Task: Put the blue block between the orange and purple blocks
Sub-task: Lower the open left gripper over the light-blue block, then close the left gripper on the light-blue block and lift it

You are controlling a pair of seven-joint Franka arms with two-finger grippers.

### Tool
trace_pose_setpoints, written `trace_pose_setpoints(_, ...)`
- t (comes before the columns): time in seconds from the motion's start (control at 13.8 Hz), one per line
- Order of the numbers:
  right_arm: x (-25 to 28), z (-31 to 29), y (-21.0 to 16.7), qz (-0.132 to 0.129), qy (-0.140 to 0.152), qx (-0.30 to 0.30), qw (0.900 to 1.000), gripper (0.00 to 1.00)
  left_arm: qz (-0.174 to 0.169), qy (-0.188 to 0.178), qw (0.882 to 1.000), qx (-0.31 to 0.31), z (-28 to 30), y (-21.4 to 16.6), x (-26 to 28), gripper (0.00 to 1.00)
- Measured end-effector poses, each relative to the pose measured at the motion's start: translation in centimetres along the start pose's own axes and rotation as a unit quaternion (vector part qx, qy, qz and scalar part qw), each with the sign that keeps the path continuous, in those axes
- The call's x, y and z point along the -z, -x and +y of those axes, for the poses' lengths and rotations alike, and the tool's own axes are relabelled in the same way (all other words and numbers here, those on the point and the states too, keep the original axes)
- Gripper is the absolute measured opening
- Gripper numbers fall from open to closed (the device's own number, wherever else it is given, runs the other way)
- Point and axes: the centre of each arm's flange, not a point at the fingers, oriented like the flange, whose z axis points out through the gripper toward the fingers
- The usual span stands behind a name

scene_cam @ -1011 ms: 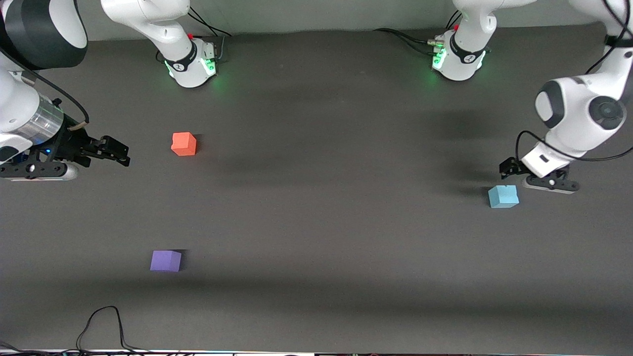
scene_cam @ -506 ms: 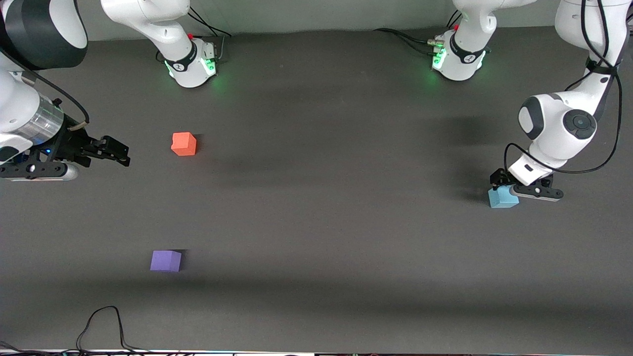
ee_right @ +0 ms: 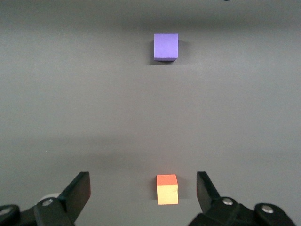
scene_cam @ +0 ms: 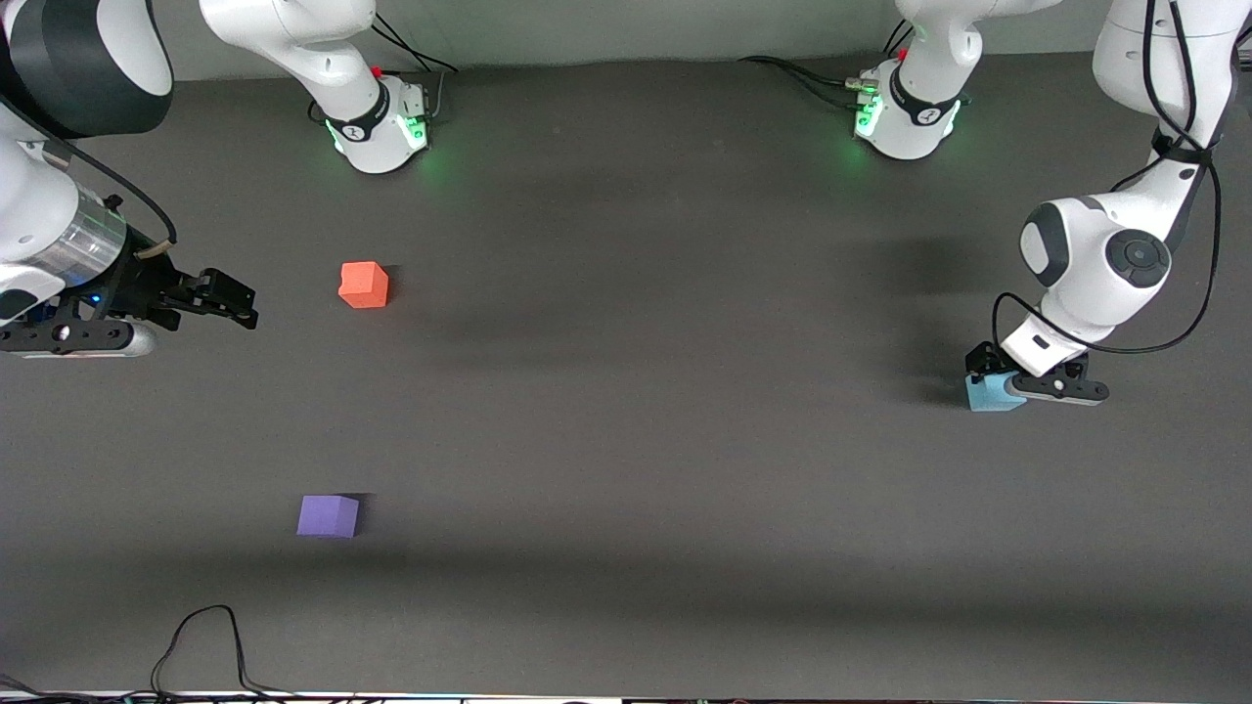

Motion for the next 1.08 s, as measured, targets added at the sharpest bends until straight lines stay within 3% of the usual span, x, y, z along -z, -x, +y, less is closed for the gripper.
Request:
trace_pose_setpoints(0.36, 0.0, 0.0, 0.0, 0.000, 0.000, 0.000, 1.000, 1.00, 0.005, -0.002, 1.000, 0.016, -0.3, -1.2, -0.4, 0.97)
trace_pose_setpoints(0.65, 0.0, 0.0, 0.0, 0.000, 0.000, 0.000, 1.000, 1.00, 0.004, -0.001, 1.000, 0.028, -0.2, -1.2, -0.4, 0.58)
trace_pose_setpoints(0.87, 0.0, 0.0, 0.0, 0.000, 0.000, 0.000, 1.000, 1.00, -0.012, 0.003, 0.999, 0.032, -0.3, -2.1, 0.2, 0.58)
trace_pose_setpoints(1.08, 0.0, 0.0, 0.0, 0.000, 0.000, 0.000, 1.000, 1.00, -0.069, 0.016, 0.997, 0.039, 0.0, -6.2, 6.1, 0.58)
